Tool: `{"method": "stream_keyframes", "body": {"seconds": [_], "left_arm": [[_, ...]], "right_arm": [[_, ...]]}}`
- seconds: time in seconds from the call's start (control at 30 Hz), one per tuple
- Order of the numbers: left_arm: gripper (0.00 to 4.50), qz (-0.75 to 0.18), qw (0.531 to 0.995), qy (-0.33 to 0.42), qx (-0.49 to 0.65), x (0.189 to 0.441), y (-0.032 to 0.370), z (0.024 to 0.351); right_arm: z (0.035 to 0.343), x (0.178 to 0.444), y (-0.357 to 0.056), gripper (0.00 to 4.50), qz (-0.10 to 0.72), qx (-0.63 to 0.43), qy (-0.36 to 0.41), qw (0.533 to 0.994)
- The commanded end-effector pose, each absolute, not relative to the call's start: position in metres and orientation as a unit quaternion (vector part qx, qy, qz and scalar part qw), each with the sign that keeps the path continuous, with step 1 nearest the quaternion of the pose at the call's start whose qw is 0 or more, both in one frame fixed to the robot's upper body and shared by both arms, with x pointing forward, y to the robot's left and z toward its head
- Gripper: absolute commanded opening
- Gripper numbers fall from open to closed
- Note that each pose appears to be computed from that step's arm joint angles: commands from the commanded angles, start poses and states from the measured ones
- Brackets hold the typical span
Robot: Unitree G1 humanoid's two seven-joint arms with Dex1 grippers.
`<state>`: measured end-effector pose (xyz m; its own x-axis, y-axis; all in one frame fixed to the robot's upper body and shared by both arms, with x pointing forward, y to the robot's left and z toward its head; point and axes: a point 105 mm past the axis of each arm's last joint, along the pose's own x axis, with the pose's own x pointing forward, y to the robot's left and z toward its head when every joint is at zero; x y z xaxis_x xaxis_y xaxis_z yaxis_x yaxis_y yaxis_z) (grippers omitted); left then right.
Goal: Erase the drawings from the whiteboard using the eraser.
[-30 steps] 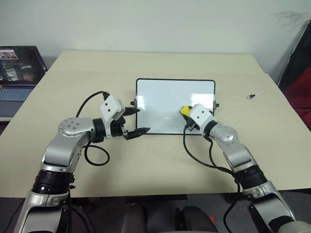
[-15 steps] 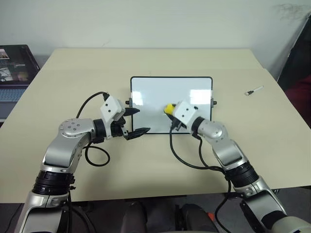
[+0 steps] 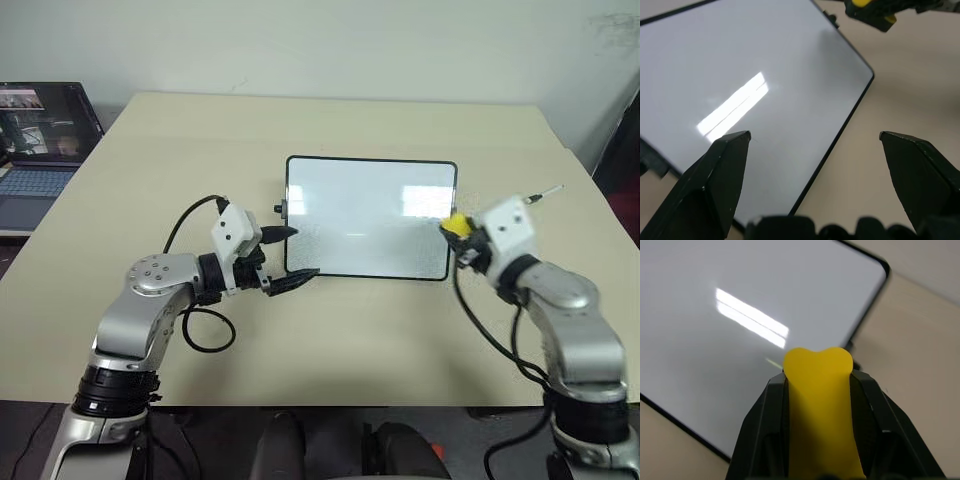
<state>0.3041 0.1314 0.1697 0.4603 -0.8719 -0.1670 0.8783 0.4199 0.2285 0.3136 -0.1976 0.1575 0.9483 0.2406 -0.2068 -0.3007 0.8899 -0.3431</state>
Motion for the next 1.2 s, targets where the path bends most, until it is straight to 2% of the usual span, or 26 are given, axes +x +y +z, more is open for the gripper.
{"method": "stream_keyframes", "body": {"seconds": [0.03,0.2,0.47,0.93,1.2], "left_arm": [[4.5,-0.57,0.808,-0.008,0.151,0.29,0.116,0.181],[4.5,-0.608,0.779,0.002,0.154,0.284,0.105,0.176],[4.5,-0.621,0.769,-0.002,0.151,0.283,0.091,0.173],[4.5,-0.61,0.778,0.002,0.15,0.283,0.093,0.169],[4.5,-0.6,0.786,0.003,0.149,0.286,0.096,0.167]], "right_arm": [[0.158,0.302,-0.22,1.28,0.108,-0.186,0.089,0.973],[0.133,0.289,-0.25,1.28,0.073,-0.162,0.148,0.973],[0.11,0.28,-0.258,1.28,0.091,-0.133,0.206,0.965],[0.102,0.28,-0.251,1.28,0.102,-0.086,0.225,0.965],[0.105,0.279,-0.251,4.0,0.096,-0.098,0.211,0.968]]}}
